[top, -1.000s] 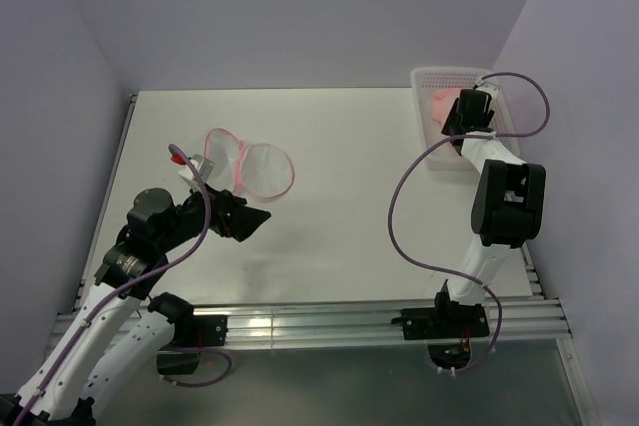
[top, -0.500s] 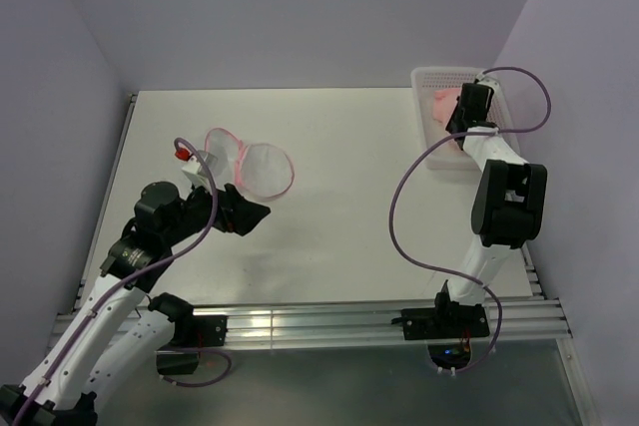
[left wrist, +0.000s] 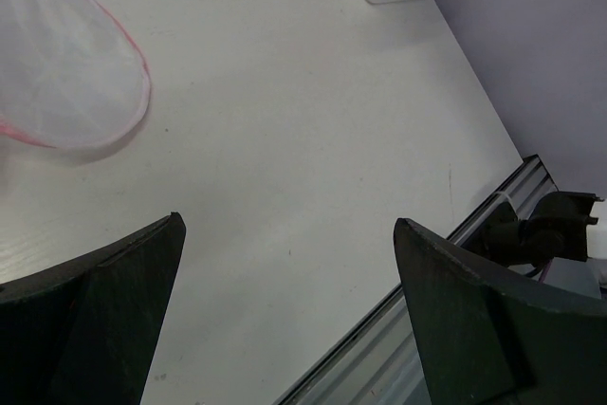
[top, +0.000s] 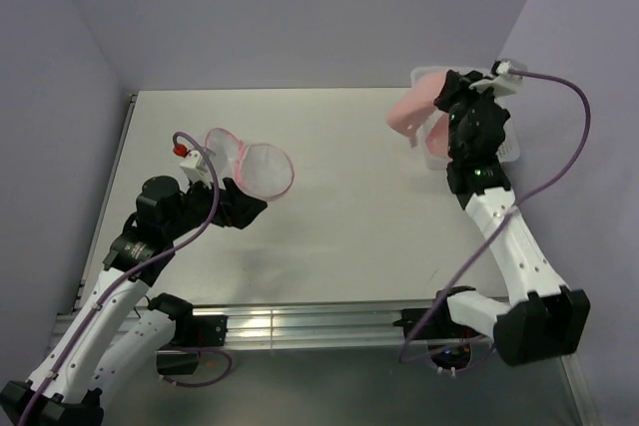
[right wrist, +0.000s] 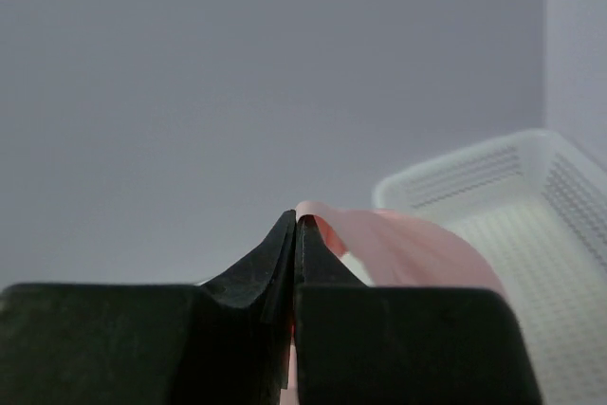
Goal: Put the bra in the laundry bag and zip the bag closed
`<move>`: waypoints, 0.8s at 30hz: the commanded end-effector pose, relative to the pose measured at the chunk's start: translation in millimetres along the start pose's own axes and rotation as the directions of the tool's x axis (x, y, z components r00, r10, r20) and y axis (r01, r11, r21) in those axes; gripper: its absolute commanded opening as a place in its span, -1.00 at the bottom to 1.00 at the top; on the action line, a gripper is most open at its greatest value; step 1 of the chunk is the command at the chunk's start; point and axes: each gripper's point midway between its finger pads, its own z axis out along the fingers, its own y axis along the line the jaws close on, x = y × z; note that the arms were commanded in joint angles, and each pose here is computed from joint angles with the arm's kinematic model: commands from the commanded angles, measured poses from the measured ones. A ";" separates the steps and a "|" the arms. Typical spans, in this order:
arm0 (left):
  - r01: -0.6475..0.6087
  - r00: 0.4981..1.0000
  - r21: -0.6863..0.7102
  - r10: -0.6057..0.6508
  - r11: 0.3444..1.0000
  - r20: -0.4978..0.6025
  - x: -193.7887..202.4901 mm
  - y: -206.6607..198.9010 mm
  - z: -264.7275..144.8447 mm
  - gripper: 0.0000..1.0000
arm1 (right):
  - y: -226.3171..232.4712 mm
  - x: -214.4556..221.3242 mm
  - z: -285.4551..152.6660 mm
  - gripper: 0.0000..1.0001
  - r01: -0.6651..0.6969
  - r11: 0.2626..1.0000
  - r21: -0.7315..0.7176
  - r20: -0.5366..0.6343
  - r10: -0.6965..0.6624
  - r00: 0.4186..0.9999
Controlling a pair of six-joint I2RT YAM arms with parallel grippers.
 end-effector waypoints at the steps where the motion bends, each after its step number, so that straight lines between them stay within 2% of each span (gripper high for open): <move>1: -0.024 0.999 0.025 0.022 0.999 0.042 -18.1 -7.9 -2.5 0.98 | 32.5 -36.6 -44.9 -1.00 -0.106 0.992 -0.065 0.131 0.114 0.985; 3: -0.023 0.999 0.023 0.022 0.999 0.045 -19.2 -7.4 -2.5 0.98 | 41.2 -27.4 -69.8 -1.00 -0.149 0.984 -0.096 0.107 0.159 0.981; 4: -0.021 0.999 0.022 0.020 1.000 0.045 -19.2 -6.9 -2.7 0.98 | 53.7 -38.7 -95.2 -1.00 -0.198 0.969 -0.150 0.115 0.216 0.970; 7: -0.021 0.999 0.018 0.020 1.000 0.051 -20.5 -5.9 -3.5 0.98 | 54.6 -30.0 -136.3 -1.00 -0.271 0.943 -0.193 0.067 0.288 0.955; 9: -0.021 0.998 0.021 0.020 1.000 0.056 -21.6 -6.5 -4.1 0.99 | 64.1 -4.9 -161.6 -1.00 -0.312 0.924 -0.220 -0.041 0.310 0.950; 10: -0.020 0.998 0.018 0.019 1.000 0.058 -22.1 -5.8 -4.2 0.99 | 71.2 -1.4 -180.7 -1.00 -0.369 0.893 -0.257 -0.101 0.355 0.929; 12: -0.018 0.998 0.019 0.016 1.000 0.058 -22.6 -5.2 -4.2 0.98 | 81.6 14.2 -197.9 -1.00 -0.406 0.862 -0.302 -0.194 0.361 0.912; 13: -0.015 0.998 0.019 0.014 1.000 0.058 -22.9 -4.9 -4.0 0.98 | 90.2 19.2 -206.4 -1.00 -0.457 0.831 -0.318 -0.253 0.390 0.885; 17: -0.007 0.998 0.003 0.007 1.000 0.057 -23.7 0.6 -2.1 0.98 | 123.1 60.1 -240.6 -1.00 -0.549 0.752 -0.364 -0.491 0.346 0.799; 19: 0.000 0.999 -0.002 0.000 1.000 0.051 -22.8 2.7 -0.5 0.99 | 124.6 78.9 -245.4 -1.00 -0.587 0.740 -0.327 -0.541 0.363 0.759; 22: 0.006 0.999 -0.013 -0.005 1.000 0.044 -21.7 6.1 1.5 0.98 | 108.7 108.1 -235.2 -1.00 -0.566 0.792 -0.230 -0.527 0.388 0.756; 24: 0.009 0.999 -0.021 -0.008 1.000 0.042 -21.3 8.0 2.3 0.98 | 98.5 135.3 -229.0 -1.00 -0.507 0.840 -0.194 -0.529 0.346 0.775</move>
